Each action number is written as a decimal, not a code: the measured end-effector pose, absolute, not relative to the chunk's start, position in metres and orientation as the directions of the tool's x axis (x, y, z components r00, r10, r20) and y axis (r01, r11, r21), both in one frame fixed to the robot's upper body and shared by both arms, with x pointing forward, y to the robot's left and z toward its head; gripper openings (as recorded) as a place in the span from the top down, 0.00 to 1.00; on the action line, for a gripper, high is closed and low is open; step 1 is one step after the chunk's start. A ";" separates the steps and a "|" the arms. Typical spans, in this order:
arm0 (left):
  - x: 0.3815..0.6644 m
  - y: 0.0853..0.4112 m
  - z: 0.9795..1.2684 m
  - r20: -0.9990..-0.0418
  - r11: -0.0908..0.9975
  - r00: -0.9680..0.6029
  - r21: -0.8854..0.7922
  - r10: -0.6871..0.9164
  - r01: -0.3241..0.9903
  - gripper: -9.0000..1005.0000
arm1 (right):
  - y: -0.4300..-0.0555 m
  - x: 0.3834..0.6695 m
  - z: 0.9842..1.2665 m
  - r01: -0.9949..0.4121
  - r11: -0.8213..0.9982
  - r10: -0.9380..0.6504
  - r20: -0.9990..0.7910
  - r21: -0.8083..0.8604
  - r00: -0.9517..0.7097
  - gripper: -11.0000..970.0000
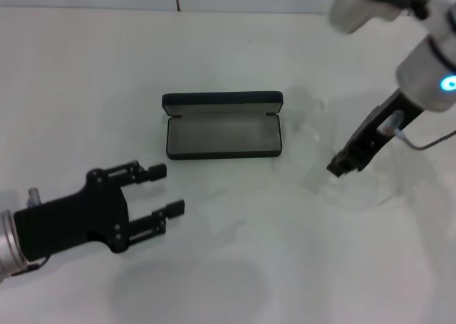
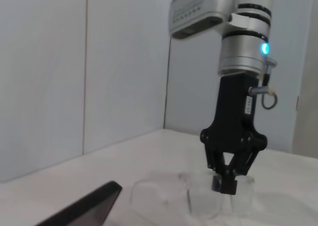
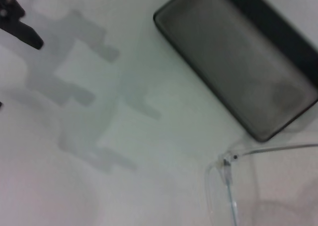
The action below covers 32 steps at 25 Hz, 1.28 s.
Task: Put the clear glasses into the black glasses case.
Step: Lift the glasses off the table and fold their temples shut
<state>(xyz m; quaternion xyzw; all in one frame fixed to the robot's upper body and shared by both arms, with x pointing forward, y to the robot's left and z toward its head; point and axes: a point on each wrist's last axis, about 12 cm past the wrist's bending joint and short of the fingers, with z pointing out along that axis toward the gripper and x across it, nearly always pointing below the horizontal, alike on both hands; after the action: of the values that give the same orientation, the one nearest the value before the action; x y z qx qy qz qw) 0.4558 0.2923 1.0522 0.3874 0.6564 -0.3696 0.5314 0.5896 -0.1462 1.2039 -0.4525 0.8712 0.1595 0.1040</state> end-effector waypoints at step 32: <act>0.535 0.217 1.168 -0.976 0.168 0.157 0.131 -0.153 0.977 0.94 | -0.217 0.522 1.135 -0.984 -0.063 -0.176 -0.969 -0.165 0.174 0.93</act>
<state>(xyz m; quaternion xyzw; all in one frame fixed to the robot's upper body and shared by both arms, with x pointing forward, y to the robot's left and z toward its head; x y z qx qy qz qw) 0.5348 0.2168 1.1683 0.4507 0.4571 -0.4612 0.6126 0.5220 -0.2170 1.1355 -0.5959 0.4866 0.4197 0.4815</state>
